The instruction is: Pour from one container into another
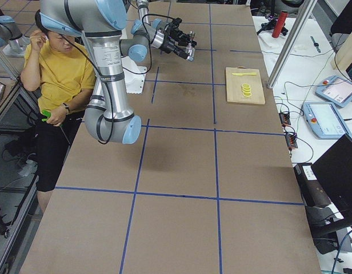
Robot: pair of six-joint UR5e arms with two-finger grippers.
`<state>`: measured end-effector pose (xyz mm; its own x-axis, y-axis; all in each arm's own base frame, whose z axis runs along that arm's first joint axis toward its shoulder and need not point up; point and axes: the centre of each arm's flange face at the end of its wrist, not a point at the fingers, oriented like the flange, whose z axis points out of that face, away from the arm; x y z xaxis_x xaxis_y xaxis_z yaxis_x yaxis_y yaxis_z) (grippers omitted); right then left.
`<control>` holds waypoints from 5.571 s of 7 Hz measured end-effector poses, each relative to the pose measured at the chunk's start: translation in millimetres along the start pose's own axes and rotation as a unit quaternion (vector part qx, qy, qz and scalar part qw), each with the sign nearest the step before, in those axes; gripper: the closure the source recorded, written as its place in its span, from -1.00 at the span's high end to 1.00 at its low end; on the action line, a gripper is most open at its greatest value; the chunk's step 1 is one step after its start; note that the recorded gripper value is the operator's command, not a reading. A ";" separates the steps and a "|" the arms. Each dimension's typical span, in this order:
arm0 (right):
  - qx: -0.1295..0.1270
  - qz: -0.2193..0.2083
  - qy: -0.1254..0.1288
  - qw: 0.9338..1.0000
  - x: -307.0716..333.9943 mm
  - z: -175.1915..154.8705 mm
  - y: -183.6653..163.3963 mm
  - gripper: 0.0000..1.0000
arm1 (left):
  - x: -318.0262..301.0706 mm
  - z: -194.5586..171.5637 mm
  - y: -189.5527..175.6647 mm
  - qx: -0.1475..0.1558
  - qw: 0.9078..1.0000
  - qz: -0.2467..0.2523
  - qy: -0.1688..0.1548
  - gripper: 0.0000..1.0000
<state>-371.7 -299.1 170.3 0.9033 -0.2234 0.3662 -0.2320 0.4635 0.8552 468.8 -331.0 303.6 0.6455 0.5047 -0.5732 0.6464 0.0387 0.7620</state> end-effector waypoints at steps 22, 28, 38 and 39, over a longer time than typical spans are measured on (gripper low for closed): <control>-0.030 0.006 0.009 1.000 28.0 17.4 5.0 -1.00 | -344.0 -174.6 130.2 -0.047 0.977 -0.043 -0.204 -1.00; -0.029 0.006 0.010 0.999 29.4 16.8 5.6 -1.00 | -343.5 -181.5 148.1 -0.127 0.978 -0.031 -0.160 -1.00; -0.030 0.006 0.010 0.999 28.7 17.5 6.0 -1.00 | -345.1 -182.6 160.9 -0.133 0.975 -0.056 -0.170 -0.88; -0.030 0.006 0.010 0.999 28.6 17.4 5.8 -1.00 | -344.9 -182.5 161.5 -0.133 0.975 -0.055 -0.171 -0.73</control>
<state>-353.5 -317.7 192.1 0.9076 -0.2008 0.3688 -0.2218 0.5164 0.8271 276.3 -341.5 679.4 0.7058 0.1703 -0.6876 0.6197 0.3218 0.7158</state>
